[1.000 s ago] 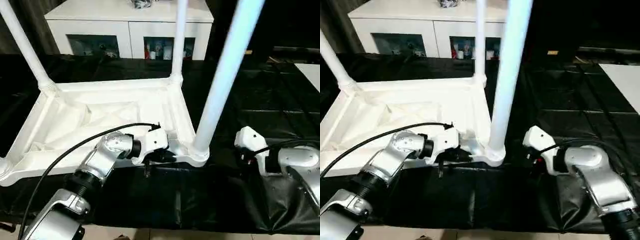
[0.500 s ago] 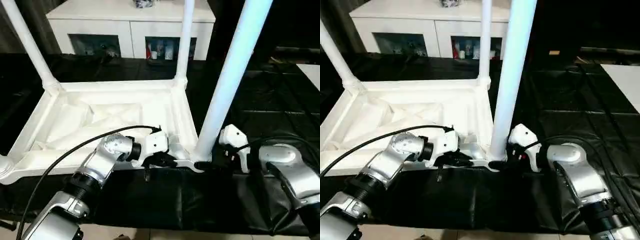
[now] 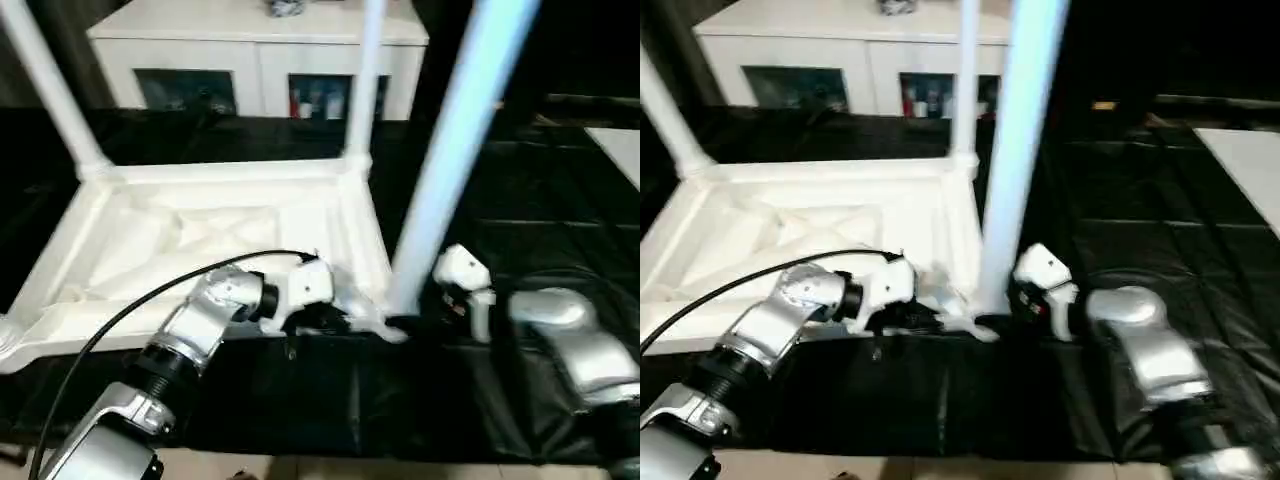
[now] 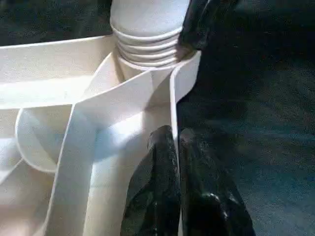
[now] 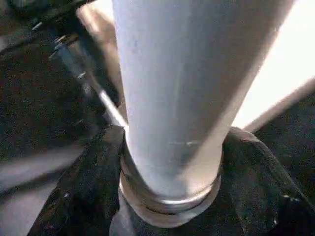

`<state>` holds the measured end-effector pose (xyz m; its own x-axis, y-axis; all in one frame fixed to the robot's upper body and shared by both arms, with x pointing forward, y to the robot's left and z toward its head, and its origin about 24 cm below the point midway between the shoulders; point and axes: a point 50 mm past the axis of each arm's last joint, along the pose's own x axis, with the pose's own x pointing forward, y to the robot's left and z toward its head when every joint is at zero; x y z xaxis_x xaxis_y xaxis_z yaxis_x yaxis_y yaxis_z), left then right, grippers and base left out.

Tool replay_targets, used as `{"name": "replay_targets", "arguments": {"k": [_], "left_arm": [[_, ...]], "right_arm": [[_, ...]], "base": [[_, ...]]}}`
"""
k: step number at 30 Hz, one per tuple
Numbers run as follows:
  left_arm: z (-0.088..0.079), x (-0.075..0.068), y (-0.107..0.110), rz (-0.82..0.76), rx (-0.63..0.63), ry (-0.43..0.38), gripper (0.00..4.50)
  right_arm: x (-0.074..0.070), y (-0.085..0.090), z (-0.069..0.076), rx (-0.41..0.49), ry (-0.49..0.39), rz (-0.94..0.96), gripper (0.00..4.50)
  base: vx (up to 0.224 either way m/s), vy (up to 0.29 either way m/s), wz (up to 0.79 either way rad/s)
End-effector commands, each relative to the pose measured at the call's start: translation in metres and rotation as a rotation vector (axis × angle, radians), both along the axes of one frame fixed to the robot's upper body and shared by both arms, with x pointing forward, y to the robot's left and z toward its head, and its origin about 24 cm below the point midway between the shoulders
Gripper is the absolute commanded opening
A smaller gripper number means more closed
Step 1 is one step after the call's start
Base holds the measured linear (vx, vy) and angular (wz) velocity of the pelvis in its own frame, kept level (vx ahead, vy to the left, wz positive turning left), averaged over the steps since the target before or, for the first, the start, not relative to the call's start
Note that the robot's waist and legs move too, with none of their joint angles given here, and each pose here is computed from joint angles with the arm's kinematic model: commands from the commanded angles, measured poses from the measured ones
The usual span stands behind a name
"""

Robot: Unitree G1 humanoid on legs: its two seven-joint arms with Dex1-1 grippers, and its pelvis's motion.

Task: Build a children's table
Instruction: Rotate leg to tighten

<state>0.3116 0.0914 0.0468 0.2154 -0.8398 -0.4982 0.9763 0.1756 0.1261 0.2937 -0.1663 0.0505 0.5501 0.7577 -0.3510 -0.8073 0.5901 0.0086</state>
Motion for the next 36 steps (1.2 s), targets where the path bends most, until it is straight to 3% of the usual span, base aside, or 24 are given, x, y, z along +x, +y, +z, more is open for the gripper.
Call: {"name": "replay_targets", "arguments": {"k": [1, 4, 8, 9, 10, 12, 13, 14, 15, 18, 20, 25, 27, 28, 30, 33, 36], "left_arm": [[0.002, 0.004, -0.014, 0.031, -0.029, -0.002, 0.00], [0.003, 0.020, -0.031, 0.246, -0.073, -0.003, 0.00], [0.003, 0.028, -0.043, 0.368, -0.086, -0.006, 0.00], [0.004, 0.032, -0.054, 0.438, -0.103, -0.006, 0.00], [0.004, 0.032, -0.054, 0.438, -0.103, -0.006, 0.00], [0.004, 0.032, -0.065, 0.439, -0.109, -0.027, 0.00], [0.004, 0.031, -0.068, 0.429, -0.114, -0.037, 0.00], [0.004, 0.031, -0.069, 0.431, -0.116, -0.039, 0.00], [0.004, 0.031, -0.069, 0.432, -0.116, -0.040, 0.00], [0.005, 0.033, -0.067, 0.432, -0.114, -0.065, 0.00], [0.006, 0.034, -0.063, 0.434, -0.112, -0.085, 0.00], [0.007, 0.035, -0.044, 0.400, -0.092, -0.121, 0.00], [0.008, 0.035, -0.042, 0.389, -0.091, -0.126, 0.00], [0.008, 0.033, -0.034, 0.350, -0.082, -0.141, 0.00], [0.007, 0.032, -0.030, 0.336, -0.076, -0.138, 0.00], [0.006, 0.021, -0.019, 0.197, -0.056, -0.107, 0.00], [0.006, 0.000, -0.011, -0.057, -0.047, -0.032, 0.00]], "right_arm": [[0.016, -0.009, 0.004, 0.014, -0.034, -0.217, 2.63], [0.029, 0.006, -0.010, 0.048, -0.002, -0.525, 2.63], [0.035, 0.019, -0.017, 0.036, 0.001, -0.684, 2.62], [0.038, 0.038, -0.021, 0.045, 0.008, -0.750, 2.62], [0.038, 0.038, -0.021, 0.045, 0.008, -0.750, 2.62], [0.037, 0.070, -0.020, 0.083, 0.012, -0.647, 2.62], [0.035, 0.088, -0.014, 0.118, -0.018, -0.534, 2.97], [0.034, 0.094, -0.010, 0.128, -0.041, -0.495, 2.97], [0.033, 0.095, -0.009, 0.133, -0.048, -0.486, 3.32], [0.032, 0.100, 0.001, 0.164, -0.088, -0.443, 3.35], [0.033, 0.093, 0.004, 0.146, -0.120, -0.439, 3.79], [0.026, 0.048, 0.013, 0.043, -0.134, -0.319, 4.21], [0.024, 0.041, 0.014, 0.028, -0.131, -0.303, 4.33], [0.013, 0.016, 0.018, -0.067, -0.131, -0.180, 4.41], [0.008, 0.006, 0.019, -0.109, -0.129, -0.122, 4.41], [-0.012, -0.020, 0.028, -0.176, -0.100, 0.057, 4.41], [-0.018, -0.027, 0.032, -0.177, -0.083, 0.121, 4.41]], "base": [[0.000, 0.000, 0.00], [0.000, 0.000, 0.00], [0.000, 0.000, 0.00], [0.000, 0.000, 0.00], [0.000, 0.000, 0.00], [0.000, 0.000, 0.00], [0.000, 0.000, 0.00], [0.000, 0.000, 0.00], [0.000, 0.000, 0.00], [0.000, 0.000, 0.00], [0.000, 0.000, 0.00], [0.000, 0.000, 0.00], [0.000, 0.000, 0.00], [0.000, 0.000, 0.00], [0.000, 0.000, 0.00], [0.000, 0.000, 0.00], [0.000, 0.000, 0.00]]}}
